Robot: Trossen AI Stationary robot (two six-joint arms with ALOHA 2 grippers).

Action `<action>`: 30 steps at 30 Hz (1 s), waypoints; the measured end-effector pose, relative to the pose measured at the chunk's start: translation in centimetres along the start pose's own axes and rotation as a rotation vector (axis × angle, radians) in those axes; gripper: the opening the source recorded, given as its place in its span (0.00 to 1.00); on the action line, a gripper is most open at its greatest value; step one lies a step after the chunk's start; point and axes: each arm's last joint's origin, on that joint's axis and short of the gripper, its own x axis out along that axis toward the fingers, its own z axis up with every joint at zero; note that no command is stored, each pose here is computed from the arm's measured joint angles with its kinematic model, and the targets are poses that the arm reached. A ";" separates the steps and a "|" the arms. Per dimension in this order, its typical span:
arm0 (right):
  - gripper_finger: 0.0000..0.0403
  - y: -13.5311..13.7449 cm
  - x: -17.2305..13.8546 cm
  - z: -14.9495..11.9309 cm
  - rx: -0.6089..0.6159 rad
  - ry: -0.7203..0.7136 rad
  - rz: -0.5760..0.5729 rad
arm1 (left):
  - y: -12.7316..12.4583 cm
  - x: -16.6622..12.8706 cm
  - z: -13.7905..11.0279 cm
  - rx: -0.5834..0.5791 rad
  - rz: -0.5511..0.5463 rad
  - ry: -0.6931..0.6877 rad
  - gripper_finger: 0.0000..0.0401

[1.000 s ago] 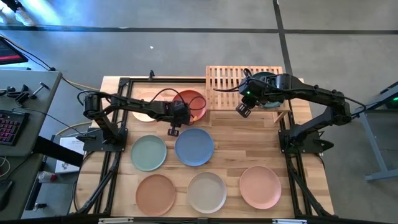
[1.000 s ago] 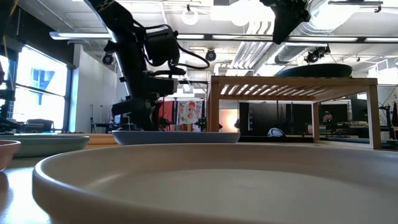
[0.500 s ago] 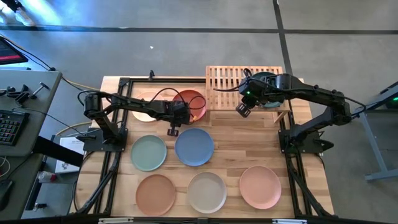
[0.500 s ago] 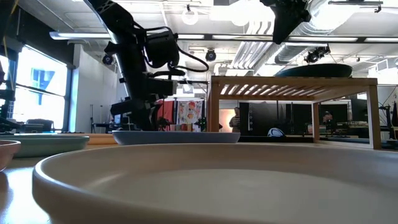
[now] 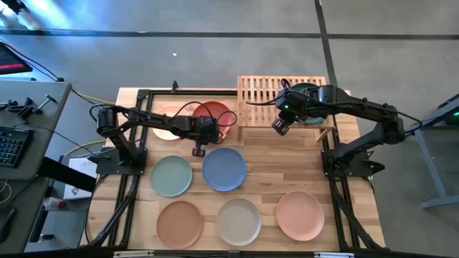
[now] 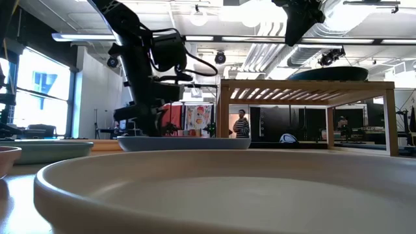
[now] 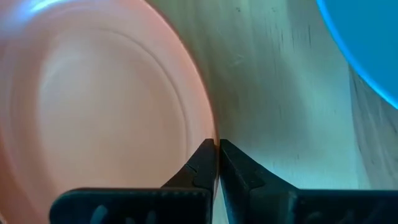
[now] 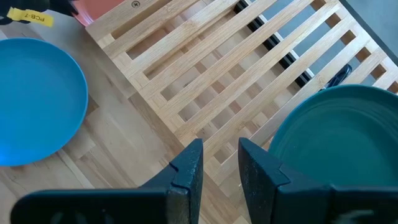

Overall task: Place and stack plates onto a shelf
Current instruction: Stack the orange plate on top of the dark green plate on the shelf

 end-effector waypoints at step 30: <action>0.15 4.6 -1.8 -1.2 -0.181 -0.121 0.123 | -1.1 -9.3 -0.9 -0.072 0.156 -0.128 0.00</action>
